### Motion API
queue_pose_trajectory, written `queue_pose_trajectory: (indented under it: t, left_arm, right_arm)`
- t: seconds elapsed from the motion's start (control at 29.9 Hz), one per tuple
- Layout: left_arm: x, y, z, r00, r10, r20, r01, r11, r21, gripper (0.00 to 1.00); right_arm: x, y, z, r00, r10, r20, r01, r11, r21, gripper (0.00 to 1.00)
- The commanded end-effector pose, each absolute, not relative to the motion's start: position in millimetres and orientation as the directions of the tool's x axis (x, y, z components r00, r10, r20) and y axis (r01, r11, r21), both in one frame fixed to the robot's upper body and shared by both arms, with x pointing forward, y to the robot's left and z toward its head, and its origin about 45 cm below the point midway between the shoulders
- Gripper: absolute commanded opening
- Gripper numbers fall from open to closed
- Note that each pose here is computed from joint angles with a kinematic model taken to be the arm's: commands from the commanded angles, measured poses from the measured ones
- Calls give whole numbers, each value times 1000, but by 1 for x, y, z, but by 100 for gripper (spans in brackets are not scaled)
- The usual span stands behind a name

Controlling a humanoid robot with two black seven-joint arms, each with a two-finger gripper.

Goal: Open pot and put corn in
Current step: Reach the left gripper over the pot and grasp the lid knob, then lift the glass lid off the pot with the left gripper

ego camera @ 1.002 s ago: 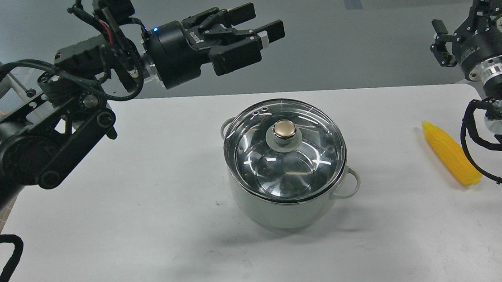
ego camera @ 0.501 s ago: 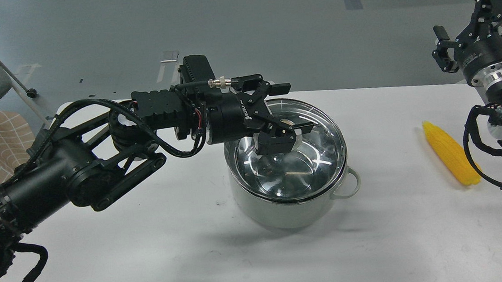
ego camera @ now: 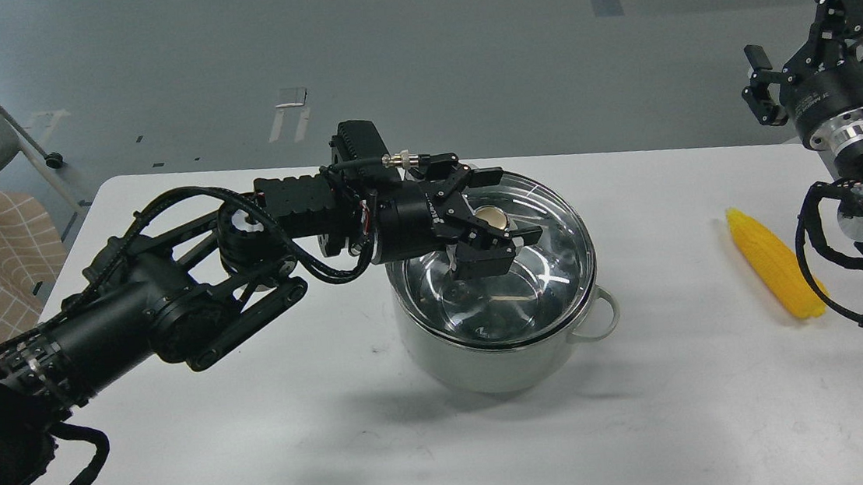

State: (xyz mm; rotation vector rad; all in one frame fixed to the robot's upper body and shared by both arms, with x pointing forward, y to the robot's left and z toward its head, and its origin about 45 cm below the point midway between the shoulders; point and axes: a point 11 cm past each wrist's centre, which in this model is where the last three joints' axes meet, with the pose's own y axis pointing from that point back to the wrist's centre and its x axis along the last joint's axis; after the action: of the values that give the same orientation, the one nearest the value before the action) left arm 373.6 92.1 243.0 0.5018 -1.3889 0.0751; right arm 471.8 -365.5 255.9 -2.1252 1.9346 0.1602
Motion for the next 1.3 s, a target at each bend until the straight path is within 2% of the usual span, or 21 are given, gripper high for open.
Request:
queue_pose_trajectory:
  t: [0.0,0.23,0.37,0.43,0.47,0.5,0.53,0.57,0.63,0.67,0.73,0.9,1.04,1.17,1.24,1.27]
  left_arm:
    - [372,97,236,212,-245,946,-343,888,307,96]
    - [368,101,227,233,-247,941,-343,884,317,92]
    - [366,102,223,242,-246,939,-343,883,320,80]
    - [366,104,222,247,-248,937,-345,881,324,62]
    - [367,106,222,245,-250,937,-347,879,325,49]
    - [366,106,221,247,-250,936,-348,879,326,42]
    - [367,106,221,247,-250,936,-349,878,326,38]
    - [367,105,221,247,-249,937,-350,878,325,28]
    - [367,105,222,246,-248,937,-352,878,325,18]
    - [367,106,222,245,-246,938,-355,878,322,8]
    - [369,105,224,241,-240,940,-359,878,316,2]
    - [375,108,241,205,-232,951,-371,881,295,0]
    - [392,122,274,125,-252,960,-409,868,281,0]
    - [402,158,300,65,-303,951,-465,834,297,0]
    - [405,195,309,55,-350,935,-522,789,326,0]
    - [405,196,309,55,-350,935,-522,788,326,0]
  right_arm:
    - [472,-364,255,109,-960,-259,-990,-81,-118,100]
    - [472,-362,254,113,-959,-261,-989,-84,-118,100]
    - [472,-361,255,116,-958,-262,-989,-87,-119,100]
    - [472,-361,255,116,-958,-262,-989,-87,-119,100]
    - [472,-360,255,117,-958,-262,-989,-88,-120,100]
    - [472,-361,256,116,-958,-261,-989,-87,-120,100]
    - [472,-360,255,117,-958,-262,-989,-88,-120,100]
    - [472,-360,256,119,-958,-262,-989,-90,-121,100]
    - [471,-360,255,120,-957,-263,-989,-91,-120,100]
    - [470,-360,253,118,-957,-264,-989,-90,-115,100]
    - [470,-360,253,118,-957,-264,-989,-90,-115,100]
    - [470,-361,253,116,-958,-262,-989,-89,-116,100]
    - [470,-361,253,117,-957,-264,-989,-89,-116,100]
    - [470,-362,254,115,-958,-262,-989,-87,-117,100]
    - [470,-362,254,115,-958,-262,-989,-87,-118,100]
    - [470,-362,254,115,-958,-262,-989,-87,-118,100]
